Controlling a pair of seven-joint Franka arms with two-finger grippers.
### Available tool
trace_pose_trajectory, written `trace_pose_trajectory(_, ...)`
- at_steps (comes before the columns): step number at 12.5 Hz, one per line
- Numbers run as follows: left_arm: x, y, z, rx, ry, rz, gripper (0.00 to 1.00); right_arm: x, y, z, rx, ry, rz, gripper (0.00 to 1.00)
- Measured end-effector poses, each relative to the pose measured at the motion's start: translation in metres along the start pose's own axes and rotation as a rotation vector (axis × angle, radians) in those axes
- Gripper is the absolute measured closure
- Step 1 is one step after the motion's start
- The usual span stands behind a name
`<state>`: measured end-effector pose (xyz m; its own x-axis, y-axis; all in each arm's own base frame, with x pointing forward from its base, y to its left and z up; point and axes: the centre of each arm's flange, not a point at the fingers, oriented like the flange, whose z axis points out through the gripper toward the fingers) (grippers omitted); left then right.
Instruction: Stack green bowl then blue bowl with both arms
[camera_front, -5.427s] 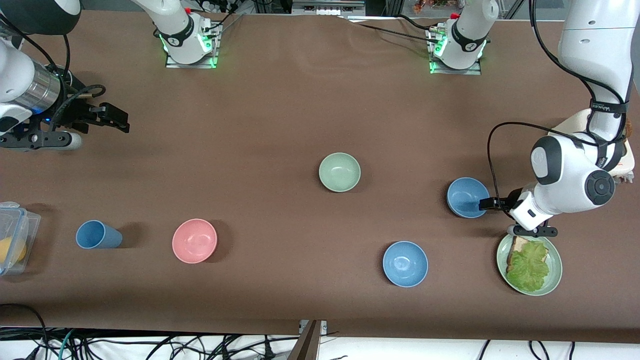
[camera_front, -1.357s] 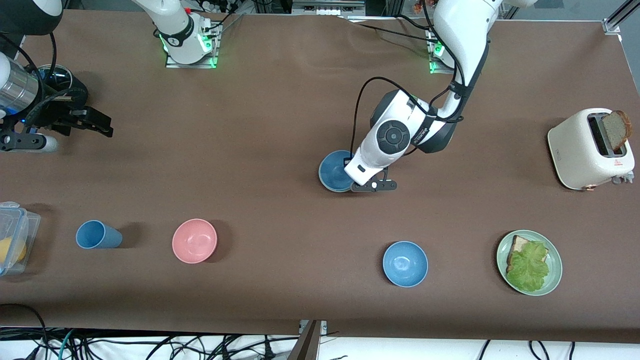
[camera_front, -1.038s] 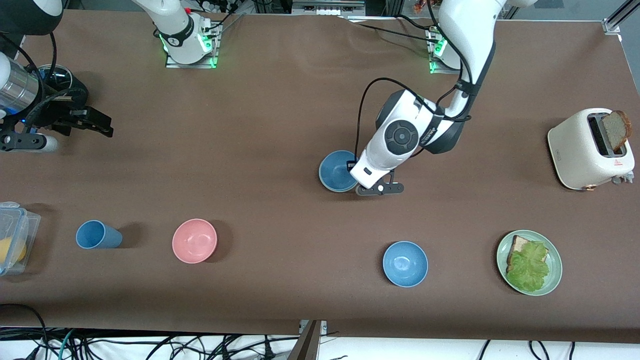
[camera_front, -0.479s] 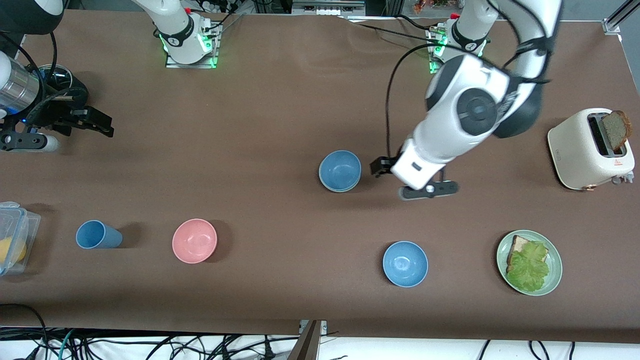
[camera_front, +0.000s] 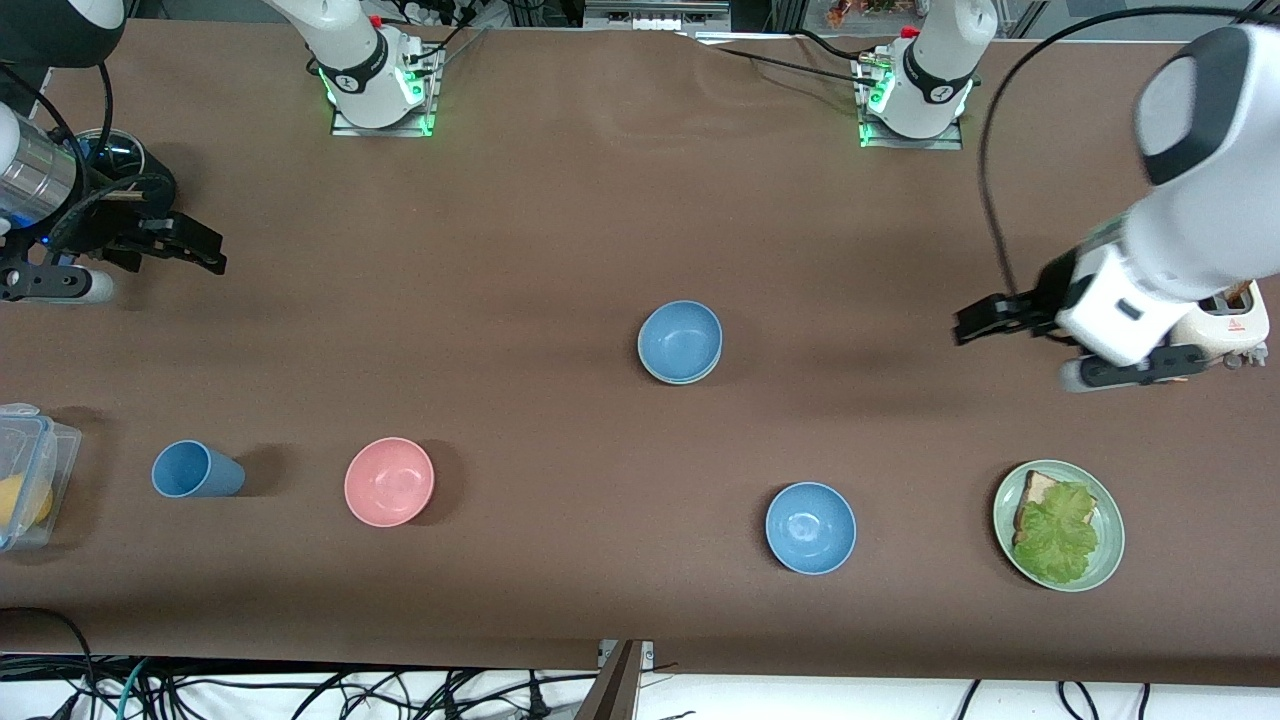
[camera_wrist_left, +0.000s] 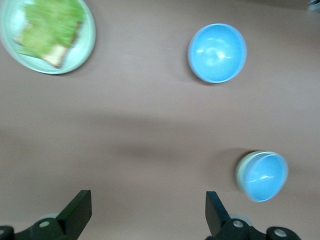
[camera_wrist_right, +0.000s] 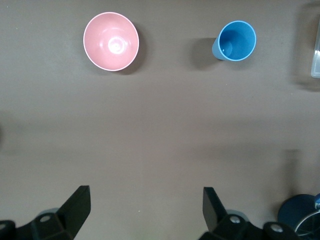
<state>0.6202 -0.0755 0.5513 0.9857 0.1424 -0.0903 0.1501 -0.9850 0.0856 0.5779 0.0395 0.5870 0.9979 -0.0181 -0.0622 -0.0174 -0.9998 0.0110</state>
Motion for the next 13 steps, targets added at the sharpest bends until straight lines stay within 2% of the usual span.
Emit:
trace_pose_trajectory(4, -0.008, -0.055, -0.017, 0.009, -0.054, 0.086, 0.00, 0.000, 0.000, 0.000, 0.000, 0.000, 0.000, 0.00)
trace_pose_trajectory(13, -0.004, -0.090, -0.017, 0.003, -0.060, 0.051, 0.00, 0.000, 0.000, 0.000, 0.000, 0.000, 0.000, 0.01)
